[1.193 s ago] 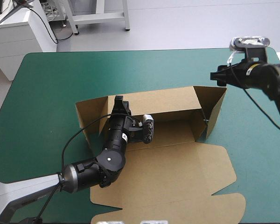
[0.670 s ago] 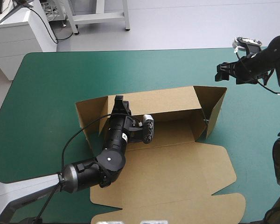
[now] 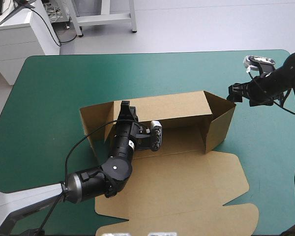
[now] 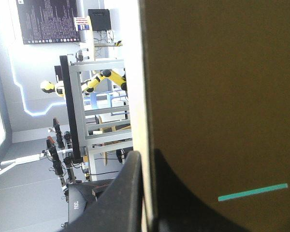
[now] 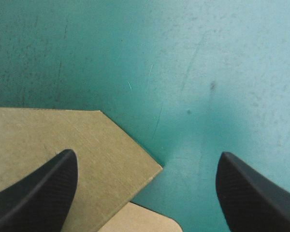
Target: Fold the box
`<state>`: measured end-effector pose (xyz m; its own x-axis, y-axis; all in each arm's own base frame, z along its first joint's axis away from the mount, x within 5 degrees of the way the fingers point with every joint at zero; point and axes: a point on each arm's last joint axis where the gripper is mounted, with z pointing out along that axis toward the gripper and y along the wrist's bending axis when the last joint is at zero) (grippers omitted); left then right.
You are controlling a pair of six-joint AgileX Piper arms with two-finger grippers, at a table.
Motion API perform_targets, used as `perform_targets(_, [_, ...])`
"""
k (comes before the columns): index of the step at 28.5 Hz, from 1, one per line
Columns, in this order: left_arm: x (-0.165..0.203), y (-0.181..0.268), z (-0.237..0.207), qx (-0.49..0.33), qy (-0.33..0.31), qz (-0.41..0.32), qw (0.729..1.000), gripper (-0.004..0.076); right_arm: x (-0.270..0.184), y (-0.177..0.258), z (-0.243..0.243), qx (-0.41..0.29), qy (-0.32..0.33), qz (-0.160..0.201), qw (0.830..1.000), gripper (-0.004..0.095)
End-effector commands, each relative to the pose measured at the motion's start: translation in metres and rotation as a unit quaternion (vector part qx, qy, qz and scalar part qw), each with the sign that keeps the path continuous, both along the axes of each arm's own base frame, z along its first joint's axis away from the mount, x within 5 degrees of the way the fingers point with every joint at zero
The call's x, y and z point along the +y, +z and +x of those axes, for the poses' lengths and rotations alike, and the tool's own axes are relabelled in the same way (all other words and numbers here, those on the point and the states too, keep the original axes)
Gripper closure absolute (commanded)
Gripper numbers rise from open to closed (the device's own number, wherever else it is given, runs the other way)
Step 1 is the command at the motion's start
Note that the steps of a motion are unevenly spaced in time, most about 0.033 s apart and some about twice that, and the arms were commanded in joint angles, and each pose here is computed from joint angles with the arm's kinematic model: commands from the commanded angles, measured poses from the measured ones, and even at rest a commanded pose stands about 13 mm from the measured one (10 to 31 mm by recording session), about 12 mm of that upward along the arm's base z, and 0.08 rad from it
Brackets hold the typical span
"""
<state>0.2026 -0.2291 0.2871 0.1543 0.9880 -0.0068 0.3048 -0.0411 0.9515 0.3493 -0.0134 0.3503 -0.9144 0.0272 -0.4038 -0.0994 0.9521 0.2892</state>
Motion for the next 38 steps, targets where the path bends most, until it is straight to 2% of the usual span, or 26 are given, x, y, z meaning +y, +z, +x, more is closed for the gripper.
perform_targets(1, [-0.007, 0.009, -0.006, 0.003, -0.039, -0.026, 0.999, 0.0732, 0.003, 0.021, -0.024, -0.033, 0.008, 0.006, 0.999, 0.0183])
perform_targets(6, [-0.007, 0.009, -0.006, 0.004, -0.04, -0.027, 0.999, 0.0732, 0.005, 0.015, -0.044, -0.056, 0.006, -0.005, 0.998, 0.0183])
perform_targets(11, [-0.007, 0.009, -0.006, 0.005, -0.042, -0.027, 0.999, 0.0732, 0.008, 0.005, -0.053, -0.052, 0.036, -0.005, 0.998, 0.0183])
perform_targets(19, [-0.009, 0.009, -0.007, 0.008, -0.049, -0.029, 0.998, 0.0732, 0.019, -0.028, -0.062, -0.021, 0.078, 0.047, 0.996, 0.0183])
perform_targets(24, [-0.009, 0.009, -0.007, 0.006, -0.054, -0.027, 0.998, 0.0732, 0.026, -0.034, -0.065, -0.045, 0.122, 0.075, 0.989, 0.0183])
perform_targets(30, [-0.01, 0.009, -0.007, 0.006, -0.055, -0.028, 0.998, 0.0732, 0.038, -0.036, -0.066, -0.099, 0.19, 0.113, 0.97, 0.0183])
perform_targets(38, [-0.01, 0.009, -0.007, 0.008, -0.06, -0.029, 0.998, 0.0732, 0.04, -0.04, -0.065, -0.121, 0.2, 0.124, 0.964, 0.0183])
